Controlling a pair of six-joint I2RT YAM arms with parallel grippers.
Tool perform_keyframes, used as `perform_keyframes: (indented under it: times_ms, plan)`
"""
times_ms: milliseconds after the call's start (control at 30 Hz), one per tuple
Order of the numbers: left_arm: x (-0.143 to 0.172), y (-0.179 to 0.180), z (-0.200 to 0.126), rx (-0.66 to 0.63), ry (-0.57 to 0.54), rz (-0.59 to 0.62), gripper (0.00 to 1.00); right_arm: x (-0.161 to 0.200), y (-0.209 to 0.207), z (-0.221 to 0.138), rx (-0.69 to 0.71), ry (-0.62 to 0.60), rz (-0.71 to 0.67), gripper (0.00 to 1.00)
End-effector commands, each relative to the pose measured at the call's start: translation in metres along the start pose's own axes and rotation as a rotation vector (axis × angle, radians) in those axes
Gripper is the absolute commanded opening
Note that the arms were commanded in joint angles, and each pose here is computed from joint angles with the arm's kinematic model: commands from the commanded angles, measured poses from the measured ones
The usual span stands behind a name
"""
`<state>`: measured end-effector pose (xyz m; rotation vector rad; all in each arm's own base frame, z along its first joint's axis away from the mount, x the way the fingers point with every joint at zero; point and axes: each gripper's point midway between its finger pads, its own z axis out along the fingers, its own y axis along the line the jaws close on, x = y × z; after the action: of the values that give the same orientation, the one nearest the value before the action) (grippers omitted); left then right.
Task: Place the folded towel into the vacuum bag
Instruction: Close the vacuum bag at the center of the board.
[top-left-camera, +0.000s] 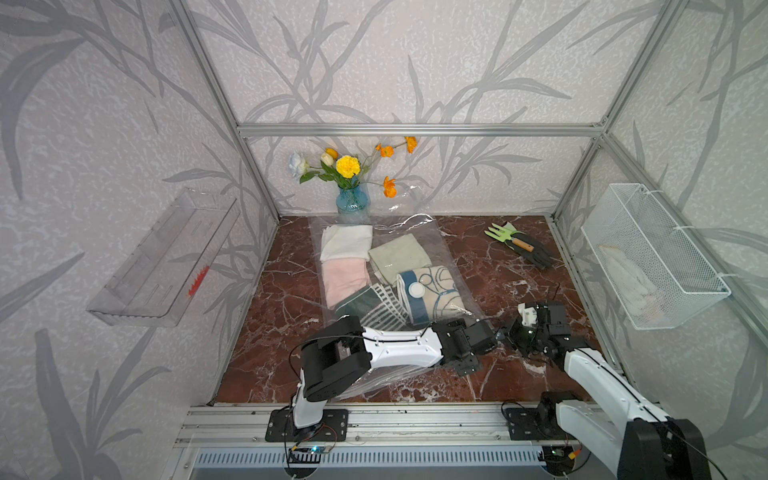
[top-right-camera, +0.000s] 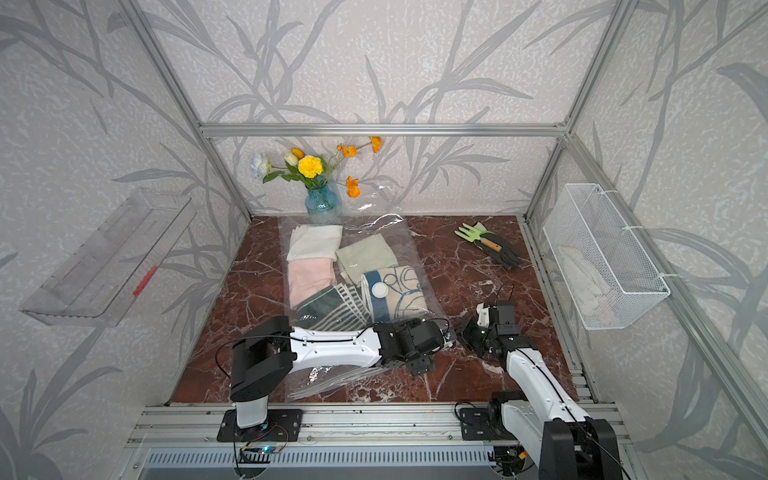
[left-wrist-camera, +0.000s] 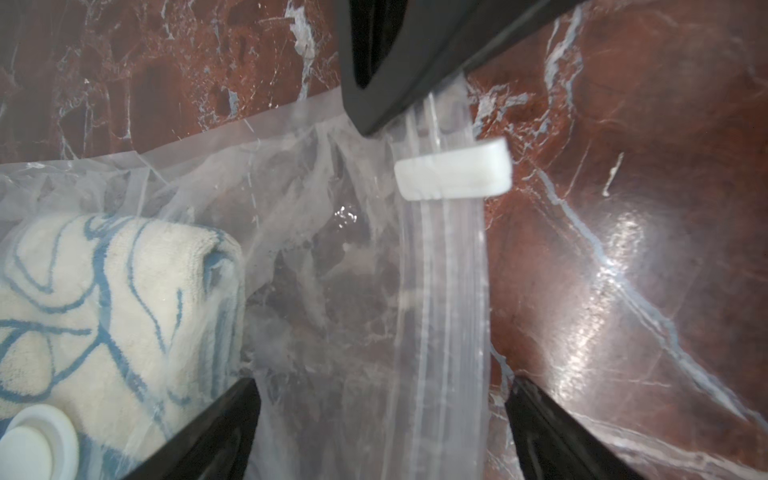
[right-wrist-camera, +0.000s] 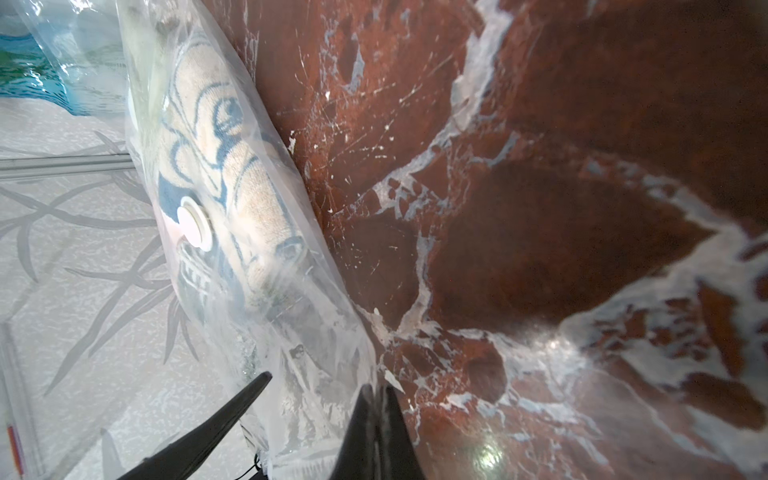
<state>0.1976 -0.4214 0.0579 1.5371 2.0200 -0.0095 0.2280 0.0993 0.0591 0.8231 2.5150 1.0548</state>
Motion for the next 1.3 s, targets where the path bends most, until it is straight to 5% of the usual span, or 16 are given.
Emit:
perform_keyframes:
  times_ms: [0,200,367,467,567,767,933,1067,1267]
  plan:
    - [0.000,0.018,0.005,-0.137,0.020,0.036,0.92,-0.004,0.011,-0.004,-0.024,0.004,0.006,0.05]
    - [0.001,0.039,-0.003,-0.279,-0.016,0.039,0.73,-0.010,0.030,-0.005,-0.070,0.029,-0.016,0.03]
    - [-0.010,0.060,-0.019,-0.367,-0.100,0.011,0.24,-0.015,0.052,-0.010,-0.100,0.064,-0.069,0.04]
    - [-0.009,0.072,-0.022,-0.355,-0.095,-0.012,0.12,-0.021,0.065,-0.016,-0.115,0.070,-0.127,0.14]
    - [-0.004,0.084,-0.027,-0.320,-0.079,-0.042,0.00,-0.033,0.079,-0.031,-0.084,0.044,-0.252,0.36]
    - [0.009,0.111,-0.046,-0.105,-0.104,-0.259,0.00,-0.071,0.101,-0.065,0.062,-0.147,-0.566,0.53]
    - [0.017,0.135,-0.055,0.014,-0.157,-0.412,0.00,-0.063,0.112,-0.048,0.209,-0.249,-1.089,0.58]
    - [0.019,0.137,-0.062,0.099,-0.171,-0.417,0.00,-0.024,0.134,-0.024,0.050,-0.196,-1.404,0.60]
    - [0.029,0.143,-0.070,0.126,-0.207,-0.403,0.00,-0.025,0.162,-0.019,-0.043,-0.226,-1.511,0.56]
